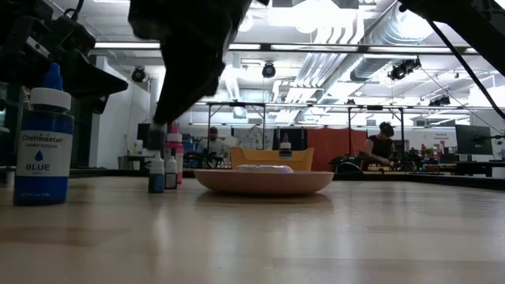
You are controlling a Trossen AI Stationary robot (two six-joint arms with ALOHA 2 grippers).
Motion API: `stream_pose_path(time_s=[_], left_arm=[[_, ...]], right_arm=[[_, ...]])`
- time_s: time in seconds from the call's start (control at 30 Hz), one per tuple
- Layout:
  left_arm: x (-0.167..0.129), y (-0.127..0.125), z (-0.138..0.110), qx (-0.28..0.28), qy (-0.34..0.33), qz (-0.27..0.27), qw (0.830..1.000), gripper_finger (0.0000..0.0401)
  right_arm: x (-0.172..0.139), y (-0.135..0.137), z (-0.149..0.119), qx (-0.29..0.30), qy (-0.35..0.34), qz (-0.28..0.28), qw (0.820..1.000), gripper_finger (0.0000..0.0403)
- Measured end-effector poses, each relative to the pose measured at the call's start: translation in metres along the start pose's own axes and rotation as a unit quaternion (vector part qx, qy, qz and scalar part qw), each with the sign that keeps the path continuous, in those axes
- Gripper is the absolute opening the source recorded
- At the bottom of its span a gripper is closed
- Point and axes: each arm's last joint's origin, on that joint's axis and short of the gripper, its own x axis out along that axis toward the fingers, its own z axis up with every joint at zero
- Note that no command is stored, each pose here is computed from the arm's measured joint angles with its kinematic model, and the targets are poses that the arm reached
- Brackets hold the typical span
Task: Pick & Place food coloring
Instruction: Put the small black food coloring bottle into the orange bin
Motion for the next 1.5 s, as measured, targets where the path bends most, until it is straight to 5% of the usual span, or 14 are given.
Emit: stream_pose_path(time_s=[0.33, 0.6, 0.9, 1.5], left_arm=[[0.0, 0.0, 0.0, 0.0, 0.0, 0.0, 1.0, 0.0001], [0.0, 0.0, 0.0, 0.0, 0.0, 0.0, 1.0, 0.0001], [0.0, 0.0, 0.0, 0.0, 0.0, -0.001, 1.0, 0.0001], [0.0, 0.0, 0.0, 0.0, 0.0, -0.001, 1.0, 0.0001]], right_arm=[[-0.056, -0.001, 0.008, 0.001, -0.015, -0.017, 1.0, 0.0046], [-0.098, -0.026, -0.001, 0.027, -0.001, -0.063, 0.998, 0.0048], [-0.136, -0.087, -0.022, 0.088, 0.033, -0.137, 0.986, 0.0048], [-0.163, -0.216, -0.084, 0.25, 0.067, -0.192, 0.946, 0.0049]])
